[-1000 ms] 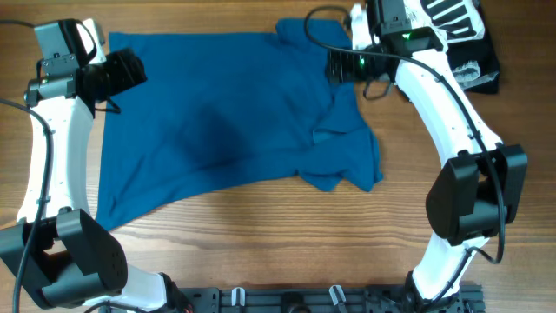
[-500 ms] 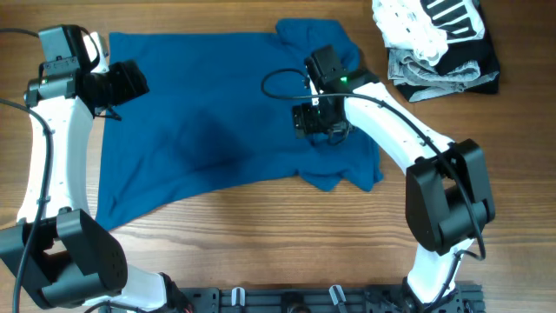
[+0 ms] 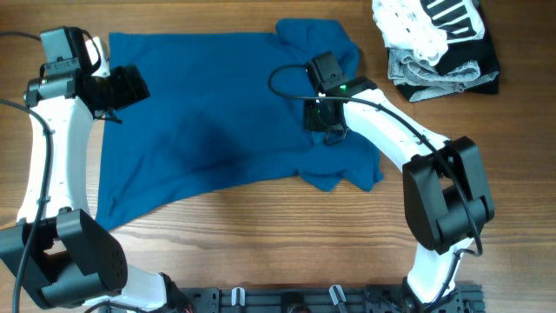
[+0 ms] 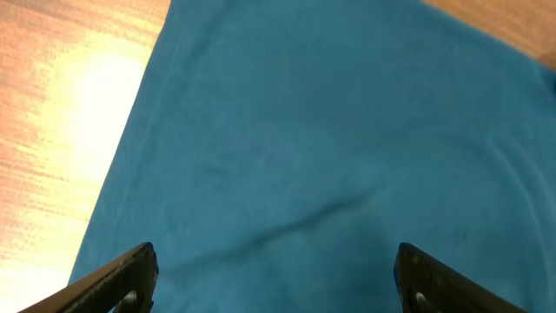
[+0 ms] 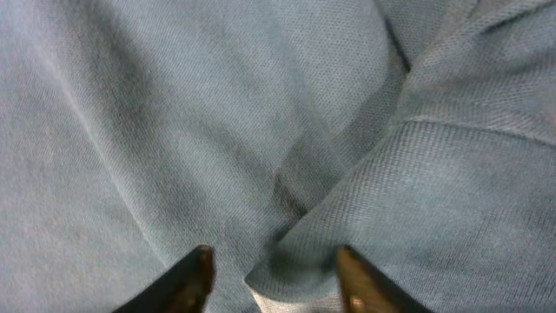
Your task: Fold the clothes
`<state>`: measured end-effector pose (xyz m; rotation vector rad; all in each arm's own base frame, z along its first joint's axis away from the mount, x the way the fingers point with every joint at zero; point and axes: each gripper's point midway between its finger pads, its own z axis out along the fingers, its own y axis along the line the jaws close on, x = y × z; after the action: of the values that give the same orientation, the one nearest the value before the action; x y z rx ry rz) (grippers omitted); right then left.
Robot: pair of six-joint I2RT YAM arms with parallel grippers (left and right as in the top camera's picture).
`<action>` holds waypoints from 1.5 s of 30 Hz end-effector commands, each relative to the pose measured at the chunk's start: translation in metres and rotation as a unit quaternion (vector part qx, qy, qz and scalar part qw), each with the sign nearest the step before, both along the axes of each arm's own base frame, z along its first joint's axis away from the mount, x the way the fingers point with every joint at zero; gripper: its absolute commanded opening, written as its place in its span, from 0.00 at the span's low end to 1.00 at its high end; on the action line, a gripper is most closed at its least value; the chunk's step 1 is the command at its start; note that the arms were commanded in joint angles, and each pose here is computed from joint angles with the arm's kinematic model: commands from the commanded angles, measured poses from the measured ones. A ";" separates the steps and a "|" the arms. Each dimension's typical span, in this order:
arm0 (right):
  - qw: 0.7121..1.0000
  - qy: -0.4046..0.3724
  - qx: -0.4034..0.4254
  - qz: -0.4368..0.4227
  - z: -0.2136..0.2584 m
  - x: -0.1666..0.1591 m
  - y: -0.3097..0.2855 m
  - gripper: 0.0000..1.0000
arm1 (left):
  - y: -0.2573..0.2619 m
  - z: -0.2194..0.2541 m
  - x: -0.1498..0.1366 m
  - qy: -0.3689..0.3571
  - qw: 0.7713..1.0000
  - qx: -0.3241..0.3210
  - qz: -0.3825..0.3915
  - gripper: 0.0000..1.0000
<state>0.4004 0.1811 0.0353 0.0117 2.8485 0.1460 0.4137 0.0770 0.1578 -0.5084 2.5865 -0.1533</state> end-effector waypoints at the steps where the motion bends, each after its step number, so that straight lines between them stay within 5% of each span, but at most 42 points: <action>1: 1.000 -0.003 -0.014 -0.006 -0.008 0.002 -0.004 0.41 | 0.002 0.002 -0.001 0.003 1.000 0.008 -0.002 0.87; 5: 1.000 -0.020 -0.020 -0.010 -0.006 0.010 -0.006 0.15 | 0.002 0.001 -0.002 0.005 1.000 0.007 -0.002 0.87; 8: 0.999 -0.025 -0.019 -0.015 -0.005 0.014 -0.009 0.04 | 0.002 0.001 -0.002 0.005 1.000 0.007 -0.002 0.87; 12: 0.999 -0.011 -0.014 -0.032 -0.007 0.014 -0.024 0.05 | 0.002 0.001 -0.002 0.005 1.000 0.008 -0.002 0.87; 14: 1.000 0.005 -0.011 -0.029 -0.010 0.007 -0.024 0.51 | 0.002 0.001 -0.002 0.006 1.000 0.007 -0.002 0.87; 16: 1.000 0.014 0.003 -0.022 -0.013 0.004 -0.017 0.61 | 0.002 0.001 -0.002 0.005 1.000 0.007 -0.002 0.87; 21: 0.999 0.040 -0.003 -0.016 -0.034 -0.003 -0.013 0.60 | 0.003 0.001 -0.002 0.005 1.000 0.009 -0.001 0.87; 26: 0.998 0.033 -0.033 -0.039 -0.029 0.005 -0.039 0.11 | 0.003 0.001 -0.002 0.005 1.000 0.009 -0.001 0.87; 28: 0.999 0.013 -0.030 -0.038 -0.009 0.018 -0.049 0.04 | 0.003 0.001 -0.002 0.005 1.000 0.009 -0.001 0.87; 38: 0.991 -0.096 -0.057 -0.078 0.042 0.090 -0.167 0.06 | 0.003 0.000 -0.004 0.011 1.000 0.011 0.001 0.86; 45: 0.997 -0.069 0.015 -0.009 0.057 0.071 -0.148 0.33 | 0.007 -0.005 -0.015 0.035 0.999 0.017 0.007 0.92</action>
<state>0.4702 0.0069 0.0510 0.1582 2.7618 -0.0023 0.4025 0.0786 0.1518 -0.5298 2.6345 -0.1246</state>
